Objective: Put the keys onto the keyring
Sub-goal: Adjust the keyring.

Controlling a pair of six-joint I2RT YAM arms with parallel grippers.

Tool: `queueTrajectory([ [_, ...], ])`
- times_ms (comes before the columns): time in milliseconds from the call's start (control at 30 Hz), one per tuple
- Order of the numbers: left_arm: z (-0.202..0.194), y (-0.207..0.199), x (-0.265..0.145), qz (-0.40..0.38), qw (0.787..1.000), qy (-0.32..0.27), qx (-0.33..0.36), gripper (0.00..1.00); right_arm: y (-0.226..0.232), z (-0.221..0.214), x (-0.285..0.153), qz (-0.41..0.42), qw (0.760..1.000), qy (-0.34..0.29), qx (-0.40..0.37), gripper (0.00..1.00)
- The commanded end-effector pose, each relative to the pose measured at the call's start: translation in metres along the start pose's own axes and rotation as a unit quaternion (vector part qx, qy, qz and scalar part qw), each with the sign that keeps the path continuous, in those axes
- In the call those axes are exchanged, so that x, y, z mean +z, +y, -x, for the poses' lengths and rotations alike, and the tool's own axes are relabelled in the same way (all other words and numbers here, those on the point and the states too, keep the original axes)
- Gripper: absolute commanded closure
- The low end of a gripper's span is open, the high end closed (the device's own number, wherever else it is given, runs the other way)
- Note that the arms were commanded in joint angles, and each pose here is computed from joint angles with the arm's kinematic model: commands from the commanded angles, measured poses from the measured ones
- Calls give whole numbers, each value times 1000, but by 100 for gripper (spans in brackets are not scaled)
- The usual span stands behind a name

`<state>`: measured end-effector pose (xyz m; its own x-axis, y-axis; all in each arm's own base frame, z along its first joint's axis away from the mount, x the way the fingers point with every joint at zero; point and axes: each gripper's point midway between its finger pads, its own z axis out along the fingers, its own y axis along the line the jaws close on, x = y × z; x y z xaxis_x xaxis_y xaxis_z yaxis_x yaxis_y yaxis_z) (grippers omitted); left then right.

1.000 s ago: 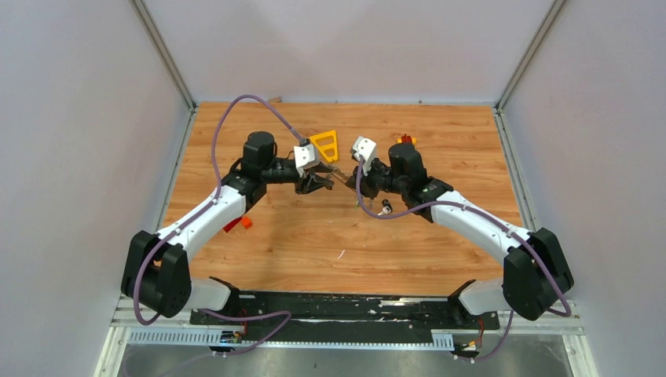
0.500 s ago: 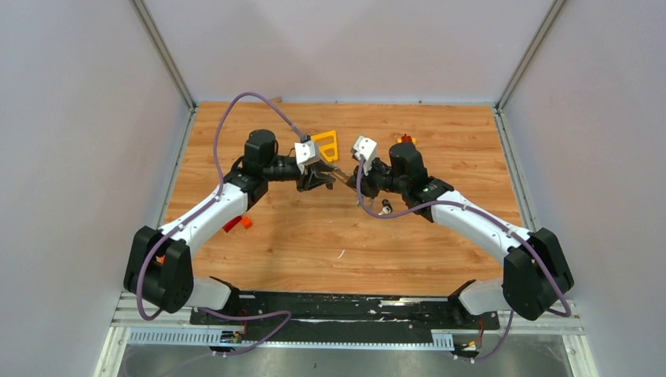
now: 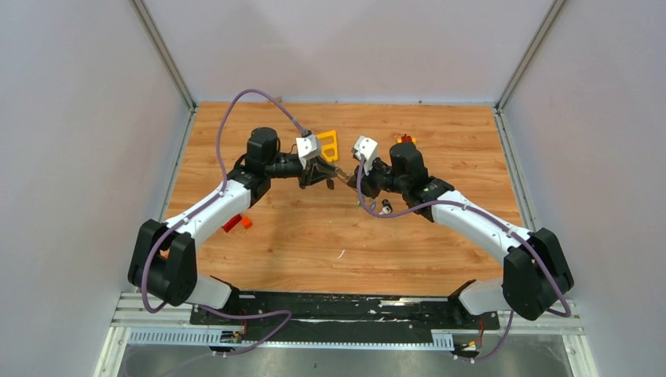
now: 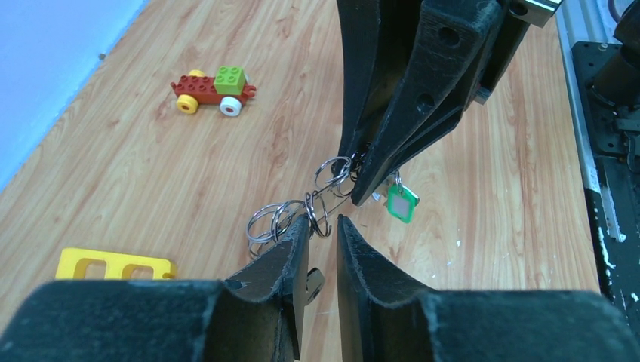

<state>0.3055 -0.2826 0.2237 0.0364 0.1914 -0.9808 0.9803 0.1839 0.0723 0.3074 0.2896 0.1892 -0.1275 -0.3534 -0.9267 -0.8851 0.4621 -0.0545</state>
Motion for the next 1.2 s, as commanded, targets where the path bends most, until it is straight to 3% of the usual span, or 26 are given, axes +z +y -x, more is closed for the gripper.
queueTrajectory([
  [0,17,13,2,15,1000,-17,3,74,-3,50,-8,-3,997,-67,-25,100],
  [500,11,13,6,8,1000,-14,-20,88,-4,51,-9,-6,997,-67,-25,100],
  [667,12,11,6,4,1000,-14,-23,100,-6,50,-8,-12,997,-66,-24,100],
  [1000,27,8,2,12,997,-12,-70,100,-23,45,-7,-57,997,-52,-12,100],
  [1167,22,6,4,2,995,-2,-102,100,-17,45,-6,-43,998,-54,-5,93],
])
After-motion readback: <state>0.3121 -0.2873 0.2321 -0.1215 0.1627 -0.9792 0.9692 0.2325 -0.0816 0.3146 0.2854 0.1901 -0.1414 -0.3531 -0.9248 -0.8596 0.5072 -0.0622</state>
